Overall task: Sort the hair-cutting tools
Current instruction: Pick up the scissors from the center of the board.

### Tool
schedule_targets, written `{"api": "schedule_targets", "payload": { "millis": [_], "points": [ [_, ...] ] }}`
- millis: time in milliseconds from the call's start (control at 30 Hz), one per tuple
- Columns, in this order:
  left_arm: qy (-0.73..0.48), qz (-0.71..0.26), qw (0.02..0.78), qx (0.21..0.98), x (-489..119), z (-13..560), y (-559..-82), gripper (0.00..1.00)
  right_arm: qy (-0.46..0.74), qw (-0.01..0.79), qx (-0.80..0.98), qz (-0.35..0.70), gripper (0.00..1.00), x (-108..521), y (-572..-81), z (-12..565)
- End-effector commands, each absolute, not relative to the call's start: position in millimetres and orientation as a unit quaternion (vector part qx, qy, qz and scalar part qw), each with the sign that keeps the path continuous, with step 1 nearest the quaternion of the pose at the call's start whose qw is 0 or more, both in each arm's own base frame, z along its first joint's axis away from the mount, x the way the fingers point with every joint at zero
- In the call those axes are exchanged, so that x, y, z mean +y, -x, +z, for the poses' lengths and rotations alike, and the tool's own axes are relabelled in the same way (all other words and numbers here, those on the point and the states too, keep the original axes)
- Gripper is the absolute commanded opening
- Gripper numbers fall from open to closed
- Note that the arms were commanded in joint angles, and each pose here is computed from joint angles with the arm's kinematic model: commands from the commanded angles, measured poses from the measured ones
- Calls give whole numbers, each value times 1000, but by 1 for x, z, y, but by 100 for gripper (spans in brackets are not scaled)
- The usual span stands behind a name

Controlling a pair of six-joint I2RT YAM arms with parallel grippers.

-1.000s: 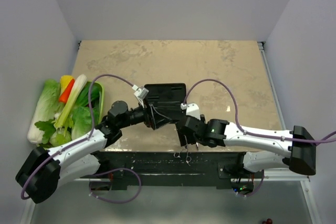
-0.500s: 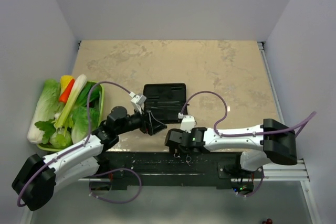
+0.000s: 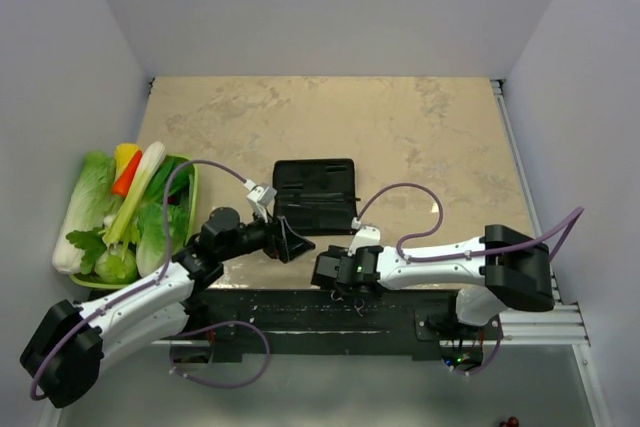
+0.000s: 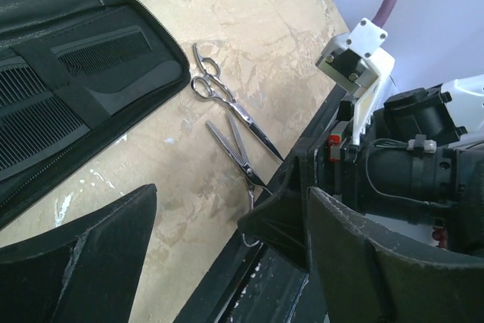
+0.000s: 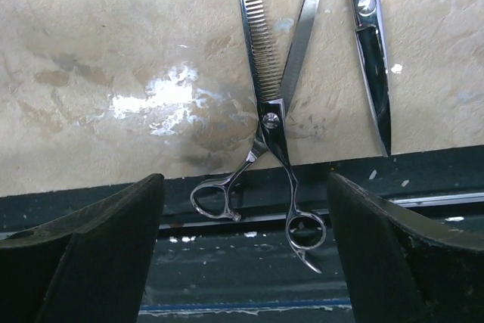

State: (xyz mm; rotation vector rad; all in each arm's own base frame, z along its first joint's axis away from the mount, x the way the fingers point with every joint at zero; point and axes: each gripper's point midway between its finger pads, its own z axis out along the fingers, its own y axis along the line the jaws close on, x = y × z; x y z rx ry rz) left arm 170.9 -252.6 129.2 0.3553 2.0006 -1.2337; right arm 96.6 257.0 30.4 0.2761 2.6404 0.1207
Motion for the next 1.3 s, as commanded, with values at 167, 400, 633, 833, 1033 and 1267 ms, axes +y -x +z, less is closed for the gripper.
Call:
{"api": "schedule_targets", "payload": {
  "millis": [167, 400, 633, 833, 1033, 1267],
  "points": [
    [-158, -497, 382, 763, -254, 135, -163, 85, -188, 249, 948, 61, 83, 249, -98, 23],
    [-162, -497, 375, 765, -256, 132, -162, 85, -192, 236, 951, 52, 82, 246, -90, 12],
    [-164, -497, 371, 767, -257, 130, -160, 85, -199, 237, 949, 57, 72, 250, -89, 10],
    [-165, -493, 370, 770, -257, 128, -160, 85, -208, 237, 947, 61, 60, 247, -88, 6],
    [-168, -492, 369, 771, -258, 128, -160, 85, -206, 242, 946, 53, 47, 244, -89, 5],
    [-168, -489, 367, 773, -258, 127, -159, 85, -203, 259, 944, 41, 28, 238, -94, 11]
  ]
}}
